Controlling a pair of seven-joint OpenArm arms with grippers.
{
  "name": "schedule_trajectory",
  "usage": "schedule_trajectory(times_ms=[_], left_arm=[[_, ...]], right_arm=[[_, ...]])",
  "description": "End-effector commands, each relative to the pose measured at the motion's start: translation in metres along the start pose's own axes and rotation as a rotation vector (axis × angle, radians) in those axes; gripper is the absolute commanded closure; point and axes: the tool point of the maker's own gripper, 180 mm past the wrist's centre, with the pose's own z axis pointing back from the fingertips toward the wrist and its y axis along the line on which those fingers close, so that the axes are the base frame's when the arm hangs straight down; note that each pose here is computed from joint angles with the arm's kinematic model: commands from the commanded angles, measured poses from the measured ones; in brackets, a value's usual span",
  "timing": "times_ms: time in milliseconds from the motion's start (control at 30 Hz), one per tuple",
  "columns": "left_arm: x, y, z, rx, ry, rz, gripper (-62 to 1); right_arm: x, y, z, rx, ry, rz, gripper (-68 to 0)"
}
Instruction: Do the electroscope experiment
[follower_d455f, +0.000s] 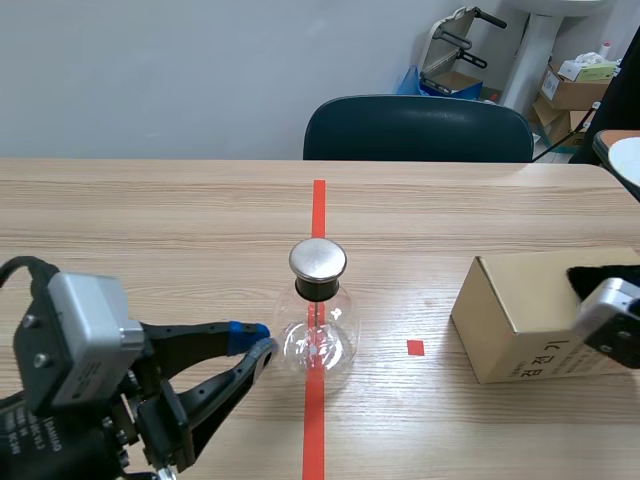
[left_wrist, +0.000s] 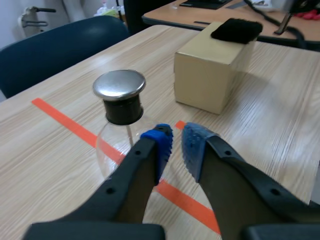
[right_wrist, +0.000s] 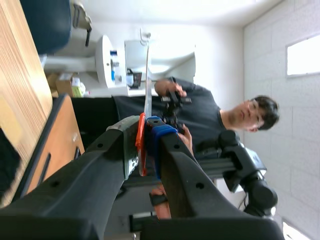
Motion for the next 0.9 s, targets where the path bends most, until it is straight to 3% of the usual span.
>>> schedule_trajectory(times_ms=[0, 200, 367, 700, 867], left_arm=[[0.003, 0.003, 0.000, 0.011, -0.019, 0.000, -4.3], [-0.013, 0.028, -0.002, 0.099, 0.013, -0.043, -2.9], [-0.039, 0.043, 0.006, 0.139, 0.073, -0.026, -2.9], [-0.055, 0.025, -0.007, 0.058, 0.084, -0.025, -2.6], [-0.055, 0.031, -0.015, 0.087, 0.078, -0.017, -2.5]], right_arm=[[0.004, -0.011, -0.005, -0.033, -0.012, 0.012, -1.9], [0.039, -0.010, -0.014, -0.038, -0.050, -0.013, -1.9], [0.064, -0.008, -0.017, -0.041, -0.073, -0.029, -1.9], [0.101, -0.011, -0.026, -0.059, -0.059, -0.058, -1.9], [0.117, -0.010, -0.028, -0.046, -0.067, -0.063, -1.9]])
